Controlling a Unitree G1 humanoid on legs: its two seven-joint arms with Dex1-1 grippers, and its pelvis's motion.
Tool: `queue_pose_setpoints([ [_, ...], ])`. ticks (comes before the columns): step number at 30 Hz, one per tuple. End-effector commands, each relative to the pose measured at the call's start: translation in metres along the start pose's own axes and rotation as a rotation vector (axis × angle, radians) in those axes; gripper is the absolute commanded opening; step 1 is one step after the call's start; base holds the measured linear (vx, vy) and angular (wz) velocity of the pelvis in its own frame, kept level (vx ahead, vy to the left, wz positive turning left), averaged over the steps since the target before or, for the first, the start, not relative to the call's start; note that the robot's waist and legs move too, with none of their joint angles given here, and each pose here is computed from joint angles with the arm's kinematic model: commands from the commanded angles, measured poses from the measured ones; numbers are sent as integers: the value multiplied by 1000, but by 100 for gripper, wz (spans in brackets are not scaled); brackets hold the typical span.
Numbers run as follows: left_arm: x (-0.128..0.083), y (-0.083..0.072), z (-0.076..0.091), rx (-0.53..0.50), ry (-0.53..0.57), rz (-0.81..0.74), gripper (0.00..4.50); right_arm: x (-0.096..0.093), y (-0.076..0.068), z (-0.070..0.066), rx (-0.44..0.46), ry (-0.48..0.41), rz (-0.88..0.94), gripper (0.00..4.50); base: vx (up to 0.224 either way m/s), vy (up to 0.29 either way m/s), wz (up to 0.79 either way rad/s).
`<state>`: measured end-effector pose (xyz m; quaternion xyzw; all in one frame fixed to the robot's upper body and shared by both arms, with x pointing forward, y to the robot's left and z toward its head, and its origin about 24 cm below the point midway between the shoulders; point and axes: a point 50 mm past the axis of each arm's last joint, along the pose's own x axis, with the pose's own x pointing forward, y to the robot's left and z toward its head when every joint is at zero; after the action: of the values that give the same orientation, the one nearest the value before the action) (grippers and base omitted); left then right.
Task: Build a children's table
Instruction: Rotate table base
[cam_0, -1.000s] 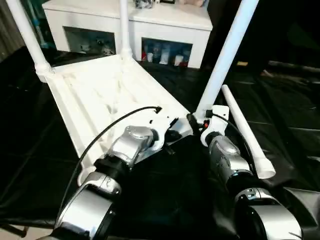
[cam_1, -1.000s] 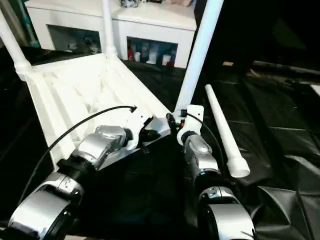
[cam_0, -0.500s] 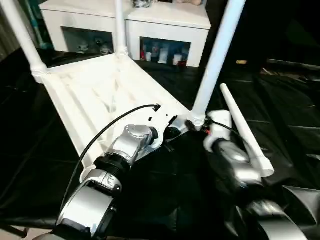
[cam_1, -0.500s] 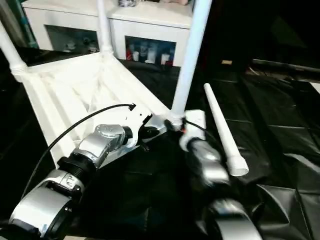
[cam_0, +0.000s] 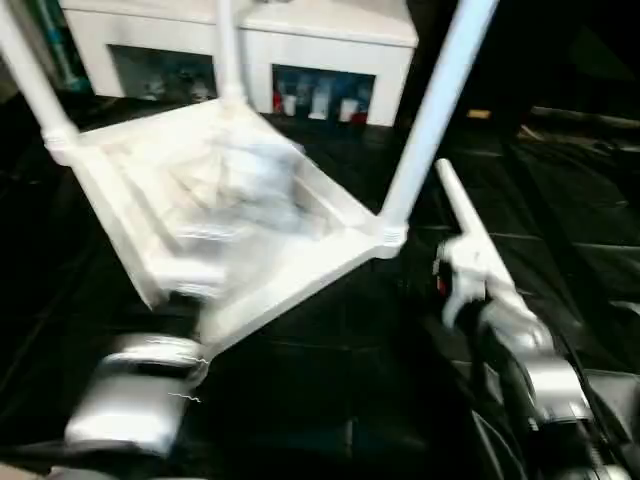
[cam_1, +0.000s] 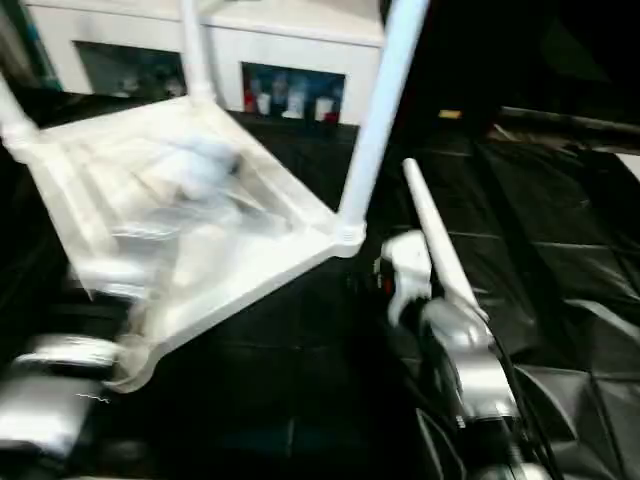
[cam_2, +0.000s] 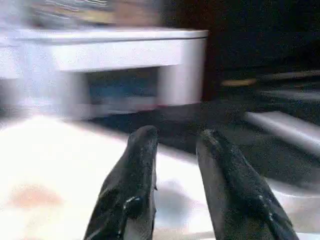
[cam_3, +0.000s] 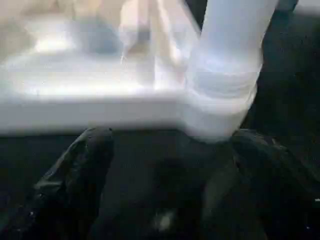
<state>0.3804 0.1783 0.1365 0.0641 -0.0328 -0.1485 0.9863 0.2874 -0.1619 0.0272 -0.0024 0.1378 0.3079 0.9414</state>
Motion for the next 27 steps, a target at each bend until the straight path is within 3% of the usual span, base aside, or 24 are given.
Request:
queue_pose_setpoints([
  [1,-14,19,-14,40,42,135,178,1,6,-1,-6,28,52,403,0,0,0],
  [2,-24,34,-19,50,63,206,178,1,8,-3,-13,44,64,403,0,0,0],
  [3,-28,39,-20,58,69,228,188,1,8,-4,-14,47,65,403,0,0,0],
  [6,-69,79,-33,140,147,397,209,5,11,-7,-10,65,49,403,0,0,0],
  [9,-99,94,-50,186,259,440,226,13,8,-8,5,70,-16,403,0,0,0],
  [10,-99,94,-50,187,261,440,230,13,8,-8,5,70,-17,403,0,0,0],
  [13,-115,89,-65,176,329,434,264,23,9,-8,-5,77,-18,403,0,0,0],
  [17,-129,68,-81,100,418,330,283,35,7,-4,8,68,-40,403,0,0,0],
  [23,-132,45,-88,29,493,153,331,42,9,3,-4,54,-44,403,0,0,0],
  [27,-123,15,-93,-31,495,-67,368,37,0,11,-16,43,-79,403,0,0,0],
])
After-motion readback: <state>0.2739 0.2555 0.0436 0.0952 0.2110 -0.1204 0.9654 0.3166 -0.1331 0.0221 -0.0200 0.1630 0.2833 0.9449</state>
